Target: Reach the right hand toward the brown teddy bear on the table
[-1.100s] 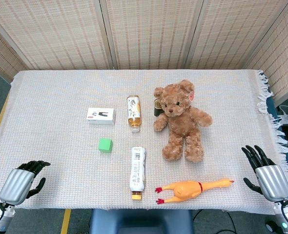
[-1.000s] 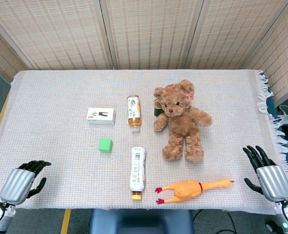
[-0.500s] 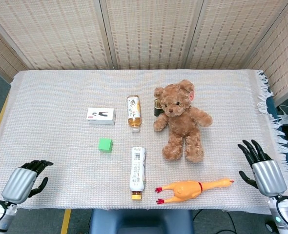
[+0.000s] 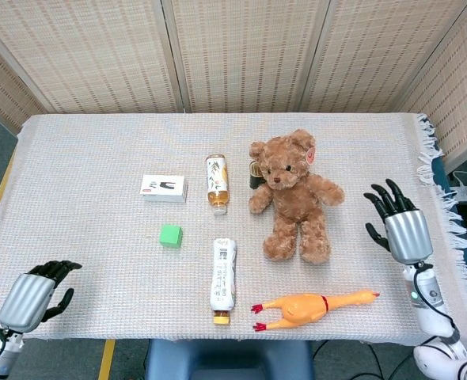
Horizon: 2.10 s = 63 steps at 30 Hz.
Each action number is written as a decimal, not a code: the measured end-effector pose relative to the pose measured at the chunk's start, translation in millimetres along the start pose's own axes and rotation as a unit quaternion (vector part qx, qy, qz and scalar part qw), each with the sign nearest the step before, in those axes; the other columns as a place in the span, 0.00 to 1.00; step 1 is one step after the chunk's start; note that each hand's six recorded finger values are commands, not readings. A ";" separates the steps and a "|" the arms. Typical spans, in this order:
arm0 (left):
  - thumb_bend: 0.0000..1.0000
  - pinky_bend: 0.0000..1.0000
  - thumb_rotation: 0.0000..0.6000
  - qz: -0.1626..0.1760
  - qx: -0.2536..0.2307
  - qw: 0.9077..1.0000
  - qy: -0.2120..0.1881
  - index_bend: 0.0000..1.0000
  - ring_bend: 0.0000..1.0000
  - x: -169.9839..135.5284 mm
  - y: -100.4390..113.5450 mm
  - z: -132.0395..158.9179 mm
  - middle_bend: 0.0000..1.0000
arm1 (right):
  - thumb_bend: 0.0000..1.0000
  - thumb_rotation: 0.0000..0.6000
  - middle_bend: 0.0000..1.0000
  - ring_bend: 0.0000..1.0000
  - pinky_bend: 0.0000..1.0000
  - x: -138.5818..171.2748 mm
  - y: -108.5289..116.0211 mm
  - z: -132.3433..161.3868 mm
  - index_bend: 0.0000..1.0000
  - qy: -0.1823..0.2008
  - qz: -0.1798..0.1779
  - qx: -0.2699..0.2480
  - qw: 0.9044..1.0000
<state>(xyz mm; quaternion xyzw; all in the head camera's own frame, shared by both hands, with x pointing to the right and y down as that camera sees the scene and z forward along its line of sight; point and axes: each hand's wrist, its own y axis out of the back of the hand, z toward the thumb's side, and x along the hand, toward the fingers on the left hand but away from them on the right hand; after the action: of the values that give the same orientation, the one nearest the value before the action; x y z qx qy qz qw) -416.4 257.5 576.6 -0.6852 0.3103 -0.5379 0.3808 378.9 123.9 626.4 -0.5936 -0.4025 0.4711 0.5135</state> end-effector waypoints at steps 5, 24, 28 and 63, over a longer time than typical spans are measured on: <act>0.44 0.46 1.00 -0.002 0.004 1.000 -0.003 0.29 0.30 0.0 -1.0 1.3 0.30 | 0.13 1.00 0.19 0.09 0.41 -16.3 -13.7 5.4 0.23 0.004 0.005 0.014 1.000; 0.44 0.46 1.00 0.001 -0.005 1.000 -0.009 0.29 0.30 -2.8 1.6 2.2 0.30 | 0.12 1.00 0.19 0.09 0.41 -57.5 -64.0 37.2 0.30 0.017 0.035 0.073 0.997; 0.44 0.46 1.00 0.001 -0.007 1.000 -0.012 0.29 0.30 -2.9 1.8 2.8 0.30 | 0.12 1.00 0.19 0.09 0.41 -65.8 -70.3 43.7 0.34 0.015 0.028 0.076 0.997; 0.44 0.46 1.00 -0.008 -0.003 1.000 -0.015 0.29 0.30 -2.3 -2.8 5.0 0.30 | 0.12 1.00 0.23 0.13 0.52 -86.0 -66.9 42.3 0.62 -0.030 -0.026 0.075 0.996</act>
<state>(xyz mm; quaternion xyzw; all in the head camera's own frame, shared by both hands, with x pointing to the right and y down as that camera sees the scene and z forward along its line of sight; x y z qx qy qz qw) -412.1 261.7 577.1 -0.6969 0.3008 -0.5292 0.3793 318.2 60.9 703.9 -0.5285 -0.3965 0.5040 0.5563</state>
